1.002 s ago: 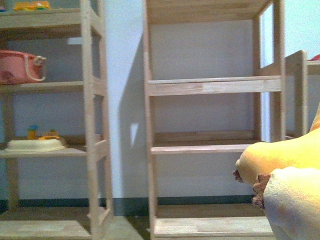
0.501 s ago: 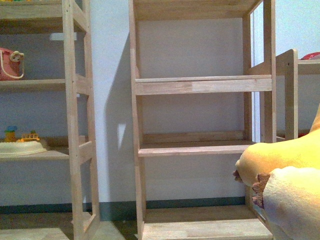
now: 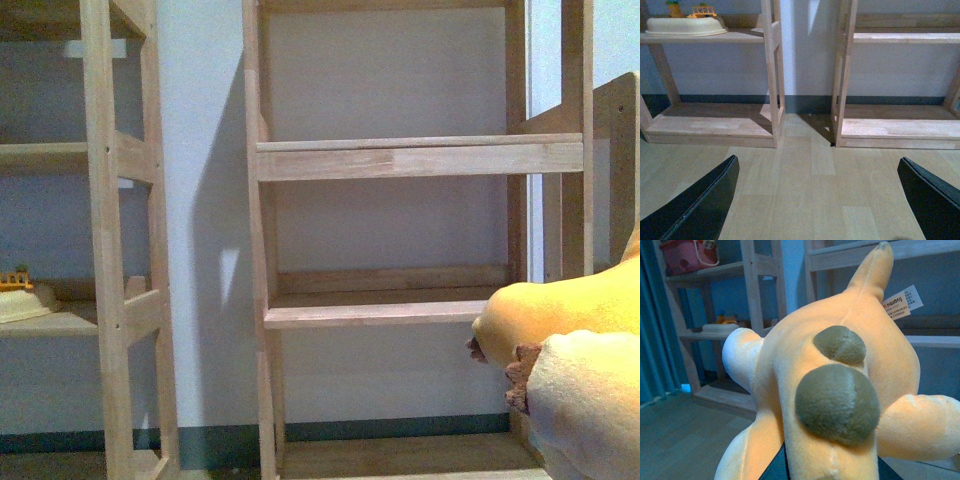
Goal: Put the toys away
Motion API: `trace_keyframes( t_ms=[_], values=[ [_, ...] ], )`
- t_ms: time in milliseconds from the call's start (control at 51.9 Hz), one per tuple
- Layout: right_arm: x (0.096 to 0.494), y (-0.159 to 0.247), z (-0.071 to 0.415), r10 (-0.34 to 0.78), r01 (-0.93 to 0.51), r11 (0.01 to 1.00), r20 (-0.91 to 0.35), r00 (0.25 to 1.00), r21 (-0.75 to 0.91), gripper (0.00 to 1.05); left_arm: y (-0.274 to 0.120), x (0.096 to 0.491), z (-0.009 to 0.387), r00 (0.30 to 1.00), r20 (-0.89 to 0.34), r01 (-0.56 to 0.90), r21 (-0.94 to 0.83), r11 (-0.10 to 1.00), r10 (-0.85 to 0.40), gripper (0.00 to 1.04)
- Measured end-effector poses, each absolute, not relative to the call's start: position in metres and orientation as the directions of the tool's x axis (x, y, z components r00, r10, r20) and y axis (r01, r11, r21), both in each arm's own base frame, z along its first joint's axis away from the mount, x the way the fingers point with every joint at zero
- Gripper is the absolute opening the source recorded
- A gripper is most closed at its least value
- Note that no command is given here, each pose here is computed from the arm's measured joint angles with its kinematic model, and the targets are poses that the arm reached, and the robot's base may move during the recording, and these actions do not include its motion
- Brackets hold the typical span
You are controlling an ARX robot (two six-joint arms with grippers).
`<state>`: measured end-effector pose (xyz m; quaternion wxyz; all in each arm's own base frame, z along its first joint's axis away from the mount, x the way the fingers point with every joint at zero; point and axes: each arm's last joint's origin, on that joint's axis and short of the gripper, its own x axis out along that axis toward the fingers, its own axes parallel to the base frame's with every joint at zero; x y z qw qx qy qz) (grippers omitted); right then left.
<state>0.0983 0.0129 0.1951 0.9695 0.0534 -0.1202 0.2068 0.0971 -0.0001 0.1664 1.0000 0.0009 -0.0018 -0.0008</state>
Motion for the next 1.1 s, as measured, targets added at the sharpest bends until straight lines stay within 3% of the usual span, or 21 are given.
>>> trace_keyframes(
  t_ms=[1098],
  values=[
    [0.0983, 0.0129, 0.1951, 0.388, -0.414, 0.909, 0.255, 0.886, 0.054, 0.07, -0.0001, 0.0971, 0.1665, 1.000, 0.004, 0.001, 0.002, 1.000, -0.001, 0.98]
  ],
)
